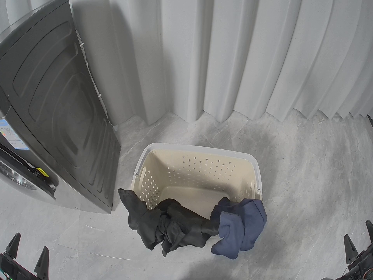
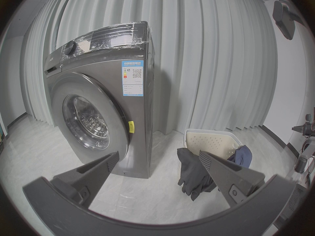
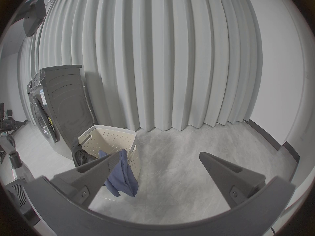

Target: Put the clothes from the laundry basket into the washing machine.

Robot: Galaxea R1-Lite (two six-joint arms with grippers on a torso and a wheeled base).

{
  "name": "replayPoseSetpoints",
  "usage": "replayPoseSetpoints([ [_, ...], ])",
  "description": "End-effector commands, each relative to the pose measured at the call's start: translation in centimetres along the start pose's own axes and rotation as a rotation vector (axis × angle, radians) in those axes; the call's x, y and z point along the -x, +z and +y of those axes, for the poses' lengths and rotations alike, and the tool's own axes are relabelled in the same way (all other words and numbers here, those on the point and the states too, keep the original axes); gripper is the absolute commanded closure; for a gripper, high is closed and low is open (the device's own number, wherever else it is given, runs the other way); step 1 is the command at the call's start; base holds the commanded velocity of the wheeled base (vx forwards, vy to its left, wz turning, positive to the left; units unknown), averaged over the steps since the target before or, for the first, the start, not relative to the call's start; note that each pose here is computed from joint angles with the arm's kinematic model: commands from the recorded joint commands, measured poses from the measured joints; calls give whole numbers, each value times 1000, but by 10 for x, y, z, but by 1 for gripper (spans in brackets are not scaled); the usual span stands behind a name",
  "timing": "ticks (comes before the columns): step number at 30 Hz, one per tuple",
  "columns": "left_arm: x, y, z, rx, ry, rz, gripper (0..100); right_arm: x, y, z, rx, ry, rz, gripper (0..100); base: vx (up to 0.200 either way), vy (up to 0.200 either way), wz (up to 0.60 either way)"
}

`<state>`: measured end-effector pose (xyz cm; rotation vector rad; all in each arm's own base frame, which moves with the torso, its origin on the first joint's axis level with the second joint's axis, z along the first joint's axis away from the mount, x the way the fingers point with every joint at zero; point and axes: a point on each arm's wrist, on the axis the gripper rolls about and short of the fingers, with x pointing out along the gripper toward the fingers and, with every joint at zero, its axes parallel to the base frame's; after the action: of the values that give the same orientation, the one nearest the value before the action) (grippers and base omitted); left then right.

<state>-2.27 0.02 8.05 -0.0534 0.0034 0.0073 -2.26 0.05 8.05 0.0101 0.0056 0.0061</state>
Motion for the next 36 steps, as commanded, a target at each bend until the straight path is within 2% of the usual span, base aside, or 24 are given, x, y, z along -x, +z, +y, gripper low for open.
replayPoseSetpoints([
  [1,0,-5,0,0,2,4,0,-1,-5,0,1,1,17,0,0,0,0],
  [9,0,-5,0,0,2,4,0,-1,-5,0,1,1,17,0,0,0,0],
  [15,0,-5,0,2,2,4,0,-1,-5,0,-1,1,17,0,0,-200,0],
  [24,0,-5,0,2,2,4,0,-1,-5,0,-1,0,17,0,0,0,0],
  [33,0,-5,0,2,2,4,0,-1,-5,0,-1,1,17,0,200,0,0],
  [36,0,-5,0,2,4,4,0,-1,-5,0,1,1,17,0,0,0,0],
])
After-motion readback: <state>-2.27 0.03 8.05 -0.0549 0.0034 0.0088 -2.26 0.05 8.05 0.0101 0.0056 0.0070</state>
